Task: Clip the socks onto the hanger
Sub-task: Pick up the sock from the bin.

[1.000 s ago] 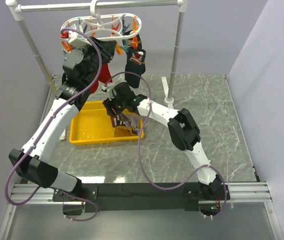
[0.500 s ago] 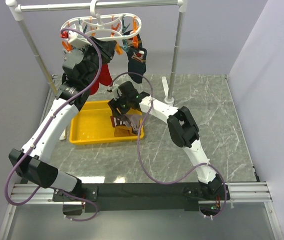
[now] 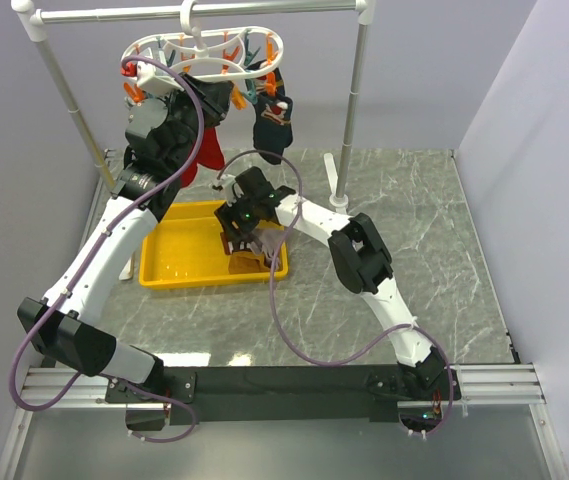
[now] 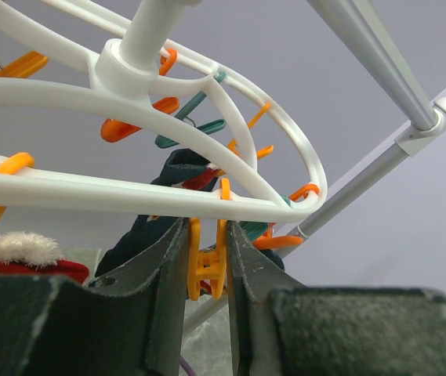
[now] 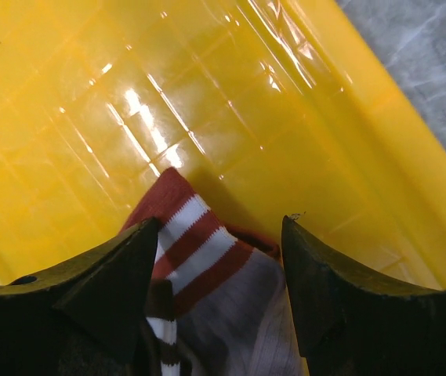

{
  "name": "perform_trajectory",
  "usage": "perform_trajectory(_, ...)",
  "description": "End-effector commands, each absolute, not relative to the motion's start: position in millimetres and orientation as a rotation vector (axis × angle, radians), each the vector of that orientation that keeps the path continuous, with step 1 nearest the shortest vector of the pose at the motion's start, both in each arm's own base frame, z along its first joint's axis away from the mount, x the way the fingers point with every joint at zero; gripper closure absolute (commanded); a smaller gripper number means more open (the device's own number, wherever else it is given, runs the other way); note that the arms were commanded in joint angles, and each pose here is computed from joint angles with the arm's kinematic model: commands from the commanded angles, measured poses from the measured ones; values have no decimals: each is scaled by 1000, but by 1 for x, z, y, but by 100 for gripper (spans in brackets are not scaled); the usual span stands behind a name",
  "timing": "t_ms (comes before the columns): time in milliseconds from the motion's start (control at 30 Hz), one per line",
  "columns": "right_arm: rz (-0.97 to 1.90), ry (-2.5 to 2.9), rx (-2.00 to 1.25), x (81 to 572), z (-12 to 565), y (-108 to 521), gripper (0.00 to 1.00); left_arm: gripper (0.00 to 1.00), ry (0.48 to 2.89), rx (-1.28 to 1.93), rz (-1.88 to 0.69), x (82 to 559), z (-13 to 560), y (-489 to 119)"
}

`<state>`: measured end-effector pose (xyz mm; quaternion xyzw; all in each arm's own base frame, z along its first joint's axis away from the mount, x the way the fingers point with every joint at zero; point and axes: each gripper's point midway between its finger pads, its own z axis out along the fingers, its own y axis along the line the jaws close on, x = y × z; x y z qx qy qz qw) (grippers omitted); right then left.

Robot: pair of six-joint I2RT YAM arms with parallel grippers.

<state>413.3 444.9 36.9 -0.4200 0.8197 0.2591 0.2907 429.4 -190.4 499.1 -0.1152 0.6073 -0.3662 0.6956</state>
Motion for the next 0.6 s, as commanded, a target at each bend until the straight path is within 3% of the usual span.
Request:
perform_trajectory(0, 723, 2175, -1121, 413, 43, 454, 30, 73, 1278, -249, -832, 421, 524, -184)
perform_trajectory(67, 722, 2185, -1125, 411, 39, 453, 34, 73, 1278, -249, -832, 421, 523, -184)
perform_trajectory(100, 723, 2192, -1130, 409, 38, 453, 46, 73, 1281, -249, -831, 421, 522, -184)
perform_trajectory(200, 735, 2192, -1137, 407, 39, 453, 70, 73, 1280, -250, -833, 421, 522, -184)
perform_trajectory(233, 740, 2190, -1141, 406, 40, 454, 85, 73, 1281, -252, -831, 421, 522, -184)
perform_trajectory(300, 757, 2182, -1141, 404, 44, 455, 100, 73, 1281, -253, -830, 421, 521, -183)
perform_trajectory(567, 915, 2038, -916, 400, 127, 456, 100, 73, 1271, -256, -833, 420, 524, -182)
